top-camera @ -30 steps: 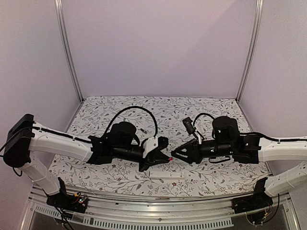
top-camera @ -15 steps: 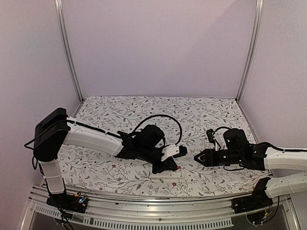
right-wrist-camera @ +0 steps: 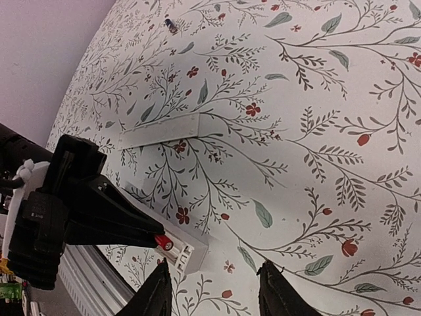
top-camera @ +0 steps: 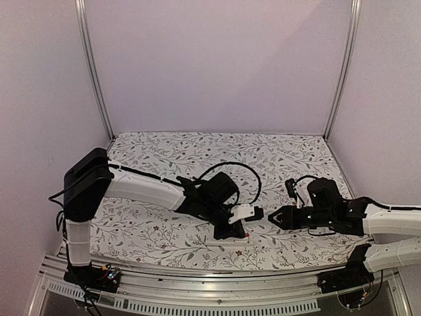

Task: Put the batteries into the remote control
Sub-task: Place the battery in the battery compartment.

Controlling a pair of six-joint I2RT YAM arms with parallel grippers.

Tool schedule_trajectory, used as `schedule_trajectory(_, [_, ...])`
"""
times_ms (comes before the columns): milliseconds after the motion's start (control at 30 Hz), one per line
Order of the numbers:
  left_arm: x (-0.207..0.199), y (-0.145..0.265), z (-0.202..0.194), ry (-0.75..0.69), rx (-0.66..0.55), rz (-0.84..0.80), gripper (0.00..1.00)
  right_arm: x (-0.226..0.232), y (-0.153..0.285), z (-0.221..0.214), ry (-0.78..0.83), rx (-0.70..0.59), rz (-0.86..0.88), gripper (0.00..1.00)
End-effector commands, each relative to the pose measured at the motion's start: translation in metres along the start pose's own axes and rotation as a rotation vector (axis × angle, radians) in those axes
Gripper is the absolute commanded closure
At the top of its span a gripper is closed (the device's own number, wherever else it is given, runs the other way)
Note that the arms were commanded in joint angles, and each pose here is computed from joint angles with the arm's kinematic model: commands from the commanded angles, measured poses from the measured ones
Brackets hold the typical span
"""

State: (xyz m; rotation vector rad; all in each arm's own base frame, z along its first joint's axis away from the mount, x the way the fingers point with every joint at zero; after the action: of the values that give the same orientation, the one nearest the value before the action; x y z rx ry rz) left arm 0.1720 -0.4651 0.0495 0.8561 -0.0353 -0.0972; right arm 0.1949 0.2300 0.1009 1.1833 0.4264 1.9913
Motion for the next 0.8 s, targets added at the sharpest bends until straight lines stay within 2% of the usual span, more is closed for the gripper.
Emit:
schedule_trajectory(0, [-0.017,-0.01,-0.008,-0.027,0.08,-0.053,1.0,-0.004,0.004,0.001,0.017,-0.019,-0.011,0.56])
schedule_trajectory(333, [-0.021,-0.015,-0.007,-0.034,0.117,-0.021,1.0,0.003,0.004,0.004,0.043,-0.023,0.014,0.55])
schedule_trajectory(767, [-0.031,0.006,0.006,-0.206,0.13,0.056,1.0,0.008,0.005,0.004,0.058,-0.015,0.037,0.55])
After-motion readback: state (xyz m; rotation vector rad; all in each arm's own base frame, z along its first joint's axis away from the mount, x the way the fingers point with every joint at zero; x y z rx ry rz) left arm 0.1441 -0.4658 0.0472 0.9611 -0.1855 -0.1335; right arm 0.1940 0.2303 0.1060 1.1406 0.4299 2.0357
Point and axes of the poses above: each gripper's point midway between its finger pads, its own y axis back along the fingers, its own x axis along the line the jaws close on, z = x × y, the point moved 1 cm from there along y, back along the fingers, and after that the axes turned 5 degrees about -y, right-handed, at the moved point
